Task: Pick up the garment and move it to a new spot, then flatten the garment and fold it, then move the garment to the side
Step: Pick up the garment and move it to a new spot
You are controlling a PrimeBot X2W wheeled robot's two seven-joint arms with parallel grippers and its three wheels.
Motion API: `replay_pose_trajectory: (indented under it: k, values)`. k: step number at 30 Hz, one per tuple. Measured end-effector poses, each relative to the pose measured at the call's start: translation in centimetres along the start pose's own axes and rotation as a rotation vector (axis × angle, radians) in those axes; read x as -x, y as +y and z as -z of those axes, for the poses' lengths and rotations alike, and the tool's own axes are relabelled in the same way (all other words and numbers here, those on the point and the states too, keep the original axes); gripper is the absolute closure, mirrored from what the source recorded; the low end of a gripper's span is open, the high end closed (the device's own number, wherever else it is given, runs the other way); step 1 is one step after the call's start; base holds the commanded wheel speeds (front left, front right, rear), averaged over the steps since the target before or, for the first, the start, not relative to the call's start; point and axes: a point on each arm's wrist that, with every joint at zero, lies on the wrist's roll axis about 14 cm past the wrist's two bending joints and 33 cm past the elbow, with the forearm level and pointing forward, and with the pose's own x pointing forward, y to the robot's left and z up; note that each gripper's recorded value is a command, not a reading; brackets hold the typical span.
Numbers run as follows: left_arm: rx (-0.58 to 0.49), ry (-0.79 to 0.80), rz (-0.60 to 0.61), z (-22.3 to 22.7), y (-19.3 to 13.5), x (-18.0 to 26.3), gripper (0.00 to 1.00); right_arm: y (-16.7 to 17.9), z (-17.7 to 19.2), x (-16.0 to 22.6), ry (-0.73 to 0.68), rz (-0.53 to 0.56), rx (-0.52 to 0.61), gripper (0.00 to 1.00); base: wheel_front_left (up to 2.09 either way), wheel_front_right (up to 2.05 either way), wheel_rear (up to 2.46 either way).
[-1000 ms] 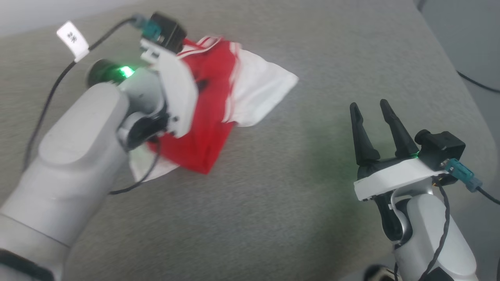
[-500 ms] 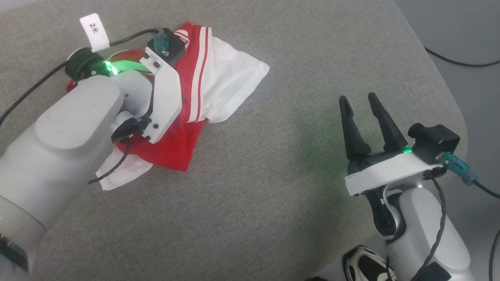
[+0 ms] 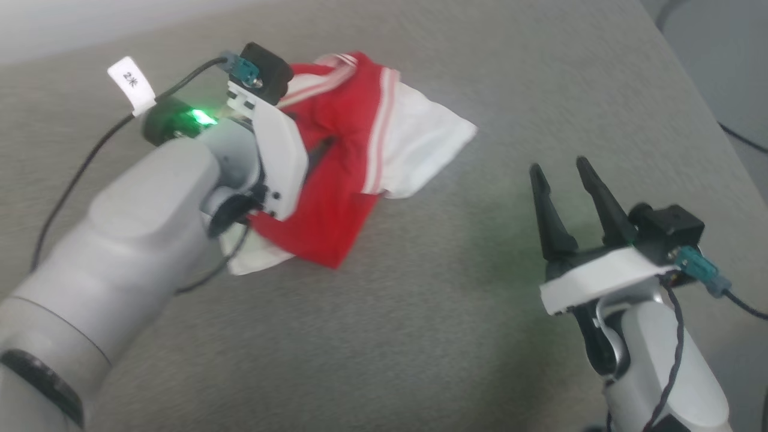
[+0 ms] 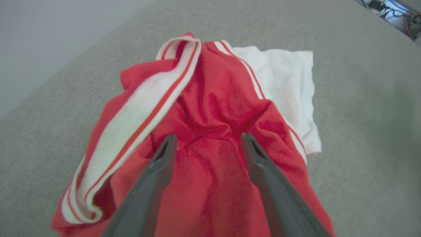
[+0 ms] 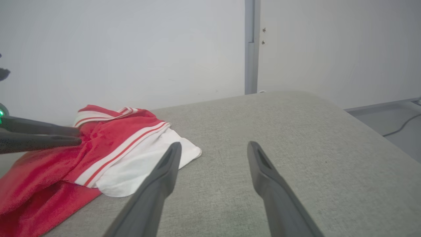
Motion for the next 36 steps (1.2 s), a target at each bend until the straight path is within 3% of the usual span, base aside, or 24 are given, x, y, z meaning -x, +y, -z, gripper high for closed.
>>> replay_pose_trajectory:
  k: [4,7,11,18,24,30,36]
  values:
    - [0.054,-0.098,-0.023,-0.5,-0.4,3.1,0.0,1.4,0.0,0.1,-0.002,-0.051,0.011,0.0,0.0,0.0,0.0]
    - [0.127,-0.179,-0.098,0.4,1.1,6.2,0.0,2.3,-0.2,0.1,-0.007,-0.085,0.016,0.0,0.0,0.0,0.0]
    - [0.304,-0.265,-0.229,4.0,3.2,10.4,0.0,2.7,-0.3,0.3,-0.012,-0.108,0.022,0.0,0.0,0.0,0.0]
    - [0.467,-0.361,-0.457,11.0,4.7,17.9,0.0,2.6,-0.8,0.7,-0.021,-0.132,0.058,0.0,0.0,0.0,0.0]
    - [0.554,-0.472,-0.636,13.6,6.2,24.7,0.0,2.9,-1.0,1.2,-0.025,-0.156,0.08,0.0,0.0,0.0,0.0]
    - [0.532,-0.541,-0.782,16.2,5.8,30.3,0.0,2.9,-1.6,2.1,-0.042,-0.169,0.097,0.0,0.0,0.0,0.0]
    - [0.409,-0.584,-0.917,16.6,5.0,34.0,0.0,2.1,-2.4,2.6,-0.063,-0.153,0.103,0.0,0.0,0.0,0.0]
